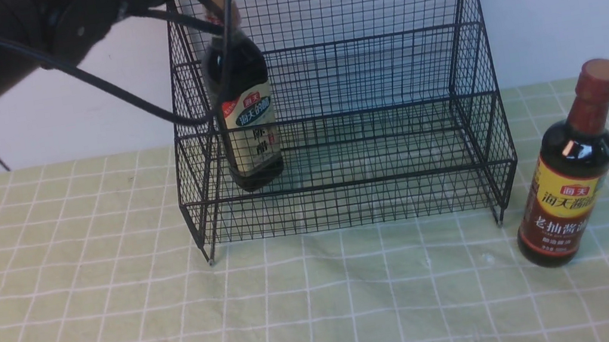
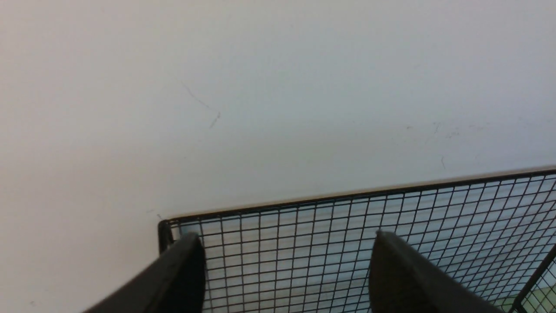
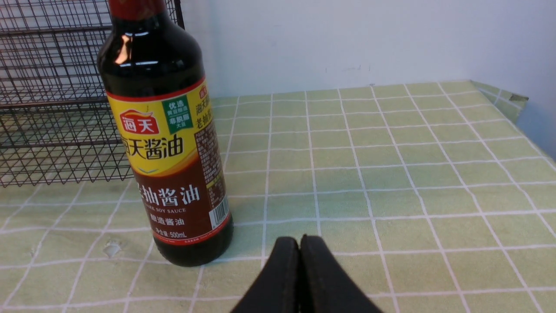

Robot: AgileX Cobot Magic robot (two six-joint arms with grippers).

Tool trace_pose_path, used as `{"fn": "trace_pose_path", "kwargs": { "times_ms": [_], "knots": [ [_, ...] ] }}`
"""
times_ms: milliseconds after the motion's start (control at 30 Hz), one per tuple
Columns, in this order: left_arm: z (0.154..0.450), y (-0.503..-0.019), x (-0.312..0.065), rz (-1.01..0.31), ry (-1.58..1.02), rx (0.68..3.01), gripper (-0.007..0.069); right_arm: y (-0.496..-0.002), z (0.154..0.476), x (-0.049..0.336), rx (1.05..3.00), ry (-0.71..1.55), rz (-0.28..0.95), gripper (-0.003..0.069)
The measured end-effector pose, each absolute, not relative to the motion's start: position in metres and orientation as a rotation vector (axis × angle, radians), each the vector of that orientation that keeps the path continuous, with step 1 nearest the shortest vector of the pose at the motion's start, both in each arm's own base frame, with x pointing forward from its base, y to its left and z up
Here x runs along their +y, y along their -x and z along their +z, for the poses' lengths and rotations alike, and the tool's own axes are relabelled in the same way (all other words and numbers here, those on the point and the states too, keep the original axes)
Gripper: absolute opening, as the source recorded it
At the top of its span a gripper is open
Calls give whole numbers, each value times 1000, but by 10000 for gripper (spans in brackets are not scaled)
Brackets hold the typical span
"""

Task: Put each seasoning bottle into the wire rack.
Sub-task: Use the left arm to put the condiment bottle back on the shelf

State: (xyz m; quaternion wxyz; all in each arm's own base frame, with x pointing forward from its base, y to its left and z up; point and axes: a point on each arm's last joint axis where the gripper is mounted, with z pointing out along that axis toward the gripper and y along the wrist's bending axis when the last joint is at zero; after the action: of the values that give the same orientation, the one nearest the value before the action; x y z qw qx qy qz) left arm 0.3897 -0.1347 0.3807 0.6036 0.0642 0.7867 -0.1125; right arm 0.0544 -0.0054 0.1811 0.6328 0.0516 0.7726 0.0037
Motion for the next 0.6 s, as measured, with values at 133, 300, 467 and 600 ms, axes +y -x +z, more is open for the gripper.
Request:
{"fn": "trace_pose_path", "kwargs": {
  "times_ms": [133, 300, 467, 600],
  "knots": [
    [395, -370, -121, -187, -95, 1911, 324, -54, 181, -5, 1767, -118, 9, -15],
    [397, -342, -102, -51, -48, 2141, 46, -54, 181, -5, 1767, -118, 9, -15],
    [376, -314, -98, 42, -244, 2506, -6, -54, 181, -5, 1767, -118, 9, -15],
    [362, -306, -107, -40, -403, 2653, -6, -54, 181, -5, 1767, -118, 9, -15]
  ]
}}
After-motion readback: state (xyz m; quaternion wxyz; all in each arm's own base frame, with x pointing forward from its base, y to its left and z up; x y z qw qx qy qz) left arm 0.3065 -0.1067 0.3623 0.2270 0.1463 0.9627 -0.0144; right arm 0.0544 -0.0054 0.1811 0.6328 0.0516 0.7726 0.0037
